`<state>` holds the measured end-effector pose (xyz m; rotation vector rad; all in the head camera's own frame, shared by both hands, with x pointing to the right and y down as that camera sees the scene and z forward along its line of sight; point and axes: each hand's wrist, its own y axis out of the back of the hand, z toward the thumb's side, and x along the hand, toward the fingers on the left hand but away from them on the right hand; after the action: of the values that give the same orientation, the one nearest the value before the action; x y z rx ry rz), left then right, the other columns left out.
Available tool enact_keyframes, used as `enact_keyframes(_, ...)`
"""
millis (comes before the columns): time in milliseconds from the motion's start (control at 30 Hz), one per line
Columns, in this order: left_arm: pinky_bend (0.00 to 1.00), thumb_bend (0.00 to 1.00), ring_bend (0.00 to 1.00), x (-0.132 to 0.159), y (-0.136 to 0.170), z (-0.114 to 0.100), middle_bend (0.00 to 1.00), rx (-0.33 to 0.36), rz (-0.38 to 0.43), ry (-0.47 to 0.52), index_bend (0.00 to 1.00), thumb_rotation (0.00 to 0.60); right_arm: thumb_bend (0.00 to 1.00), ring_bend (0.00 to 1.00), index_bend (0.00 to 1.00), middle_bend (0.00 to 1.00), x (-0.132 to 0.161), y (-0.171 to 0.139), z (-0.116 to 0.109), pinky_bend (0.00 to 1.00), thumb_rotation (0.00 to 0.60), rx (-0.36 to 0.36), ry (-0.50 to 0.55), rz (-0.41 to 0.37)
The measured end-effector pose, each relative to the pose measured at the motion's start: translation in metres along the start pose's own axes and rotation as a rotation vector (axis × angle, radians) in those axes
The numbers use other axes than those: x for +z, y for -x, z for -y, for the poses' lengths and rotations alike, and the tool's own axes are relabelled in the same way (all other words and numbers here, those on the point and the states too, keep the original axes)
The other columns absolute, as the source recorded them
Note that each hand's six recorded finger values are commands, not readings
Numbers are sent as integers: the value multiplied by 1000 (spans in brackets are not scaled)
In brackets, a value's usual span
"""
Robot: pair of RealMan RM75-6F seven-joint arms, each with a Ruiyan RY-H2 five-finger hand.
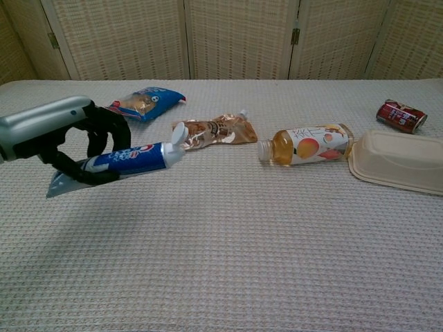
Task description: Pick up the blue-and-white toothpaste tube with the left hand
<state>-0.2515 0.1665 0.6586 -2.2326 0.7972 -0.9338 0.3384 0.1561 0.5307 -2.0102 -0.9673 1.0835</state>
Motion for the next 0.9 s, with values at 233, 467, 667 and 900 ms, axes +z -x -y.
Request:
enact_keyframes(233,599,773,685,34,-13,-15,778,7,70,64,752,600,78,0,170,0,57,43,12,0,432,115,-9,-156)
enact_keyframes(467,598,780,687,55,-23,-19,784,7,101,103,758,600,85,0,196,0,104,71,22,0,431,199,-53,-258)
enact_keyframes(667,599,780,687,65,-27,-17,784,-1,107,118,758,600,93,0,202,0,122,81,29,0,429,241,-89,-278)
enact_keyframes(900,603,780,687,70,-29,-10,784,-11,104,127,758,600,94,0,207,0,144,85,42,0,431,294,-92,-319)
